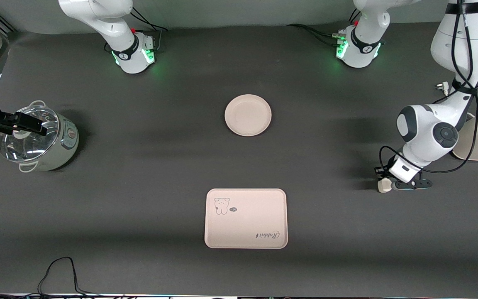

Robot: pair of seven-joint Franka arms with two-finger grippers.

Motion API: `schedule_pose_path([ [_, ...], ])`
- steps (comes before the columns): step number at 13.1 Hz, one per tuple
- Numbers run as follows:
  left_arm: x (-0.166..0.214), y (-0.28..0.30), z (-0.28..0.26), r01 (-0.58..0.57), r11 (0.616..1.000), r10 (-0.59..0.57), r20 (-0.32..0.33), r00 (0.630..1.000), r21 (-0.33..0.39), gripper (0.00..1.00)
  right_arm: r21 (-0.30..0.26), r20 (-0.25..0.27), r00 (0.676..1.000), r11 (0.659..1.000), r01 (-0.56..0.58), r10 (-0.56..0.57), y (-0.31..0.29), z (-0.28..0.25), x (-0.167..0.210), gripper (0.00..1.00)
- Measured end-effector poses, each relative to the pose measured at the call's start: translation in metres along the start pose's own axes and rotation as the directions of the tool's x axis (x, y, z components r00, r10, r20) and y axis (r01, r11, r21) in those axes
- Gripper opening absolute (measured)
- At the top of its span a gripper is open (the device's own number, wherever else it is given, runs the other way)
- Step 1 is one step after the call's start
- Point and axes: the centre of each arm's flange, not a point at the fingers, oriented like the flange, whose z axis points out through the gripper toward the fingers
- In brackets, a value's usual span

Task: Place bun in plate and plate on tray
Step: 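Grasp the white bun with the left gripper and lift it, then carry the bun over the white plate with the left gripper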

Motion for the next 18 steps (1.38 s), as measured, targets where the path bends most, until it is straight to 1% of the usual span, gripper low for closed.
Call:
schedule_pose_path([
  [2, 0.005, 0.002, -0.013, -0.001, 1.0, 0.001, -0.019, 1.0, 0.001, 0.11, 0.0, 0.001, 1.0, 1.0, 0.0, 0.0, 0.0, 0.0, 0.0, 1.0],
  [3, 0.008, 0.005, -0.025, 0.0, 1.0, 0.0, -0.017, 1.0, 0.002, 0.11, 0.0, 0.001, 1.0, 1.0, 0.0, 0.0, 0.0, 0.0, 0.0, 1.0],
  [5, 0.012, 0.022, -0.063, 0.021, 1.0, -0.021, 0.018, 1.0, 0.005, 0.11, 0.0, 0.001, 1.0, 1.0, -0.001, 0.001, 0.0, 0.0, 0.0, 1.0],
  [6, 0.011, 0.038, -0.09, 0.035, 0.999, -0.036, 0.046, 0.998, 0.012, 0.12, 0.0, 0.001, 1.0, 1.0, -0.001, 0.001, 0.0, 0.0, 0.0, 1.0],
  [8, -0.002, 0.074, -0.15, 0.042, 0.999, -0.046, 0.107, 0.993, 0.034, 0.12, 0.0, 0.001, 1.0, 1.0, -0.001, 0.001, 0.001, 0.001, 0.0, 1.0],
  [10, -0.025, 0.114, -0.209, 0.064, 0.997, -0.069, 0.138, 0.988, 0.041, 0.12, 0.0, 0.002, 1.0, 1.0, -0.001, 0.001, 0.001, 0.001, 0.0, 1.0],
  [13, -0.07, 0.19, -0.276, 0.112, 0.994, -0.11, 0.141, 0.984, -0.011, 0.12, 0.0, 0.002, 1.0, 1.0, -0.002, 0.002, 0.001, 0.001, 0.0, 1.0],
  [15, -0.105, 0.253, -0.296, 0.152, 0.988, -0.149, 0.125, 0.981, -0.015, 0.12, 0.0, 0.002, 1.0, 1.0, -0.002, 0.002, 0.001, 0.001, 0.0, 1.0],
  [18, -0.17, 0.351, -0.29, 0.181, 0.984, -0.179, 0.117, 0.977, -0.007, 0.12, 0.0, 0.003, 1.0, 1.0, -0.002, 0.002, 0.001, 0.001, 0.0, 1.0],
])
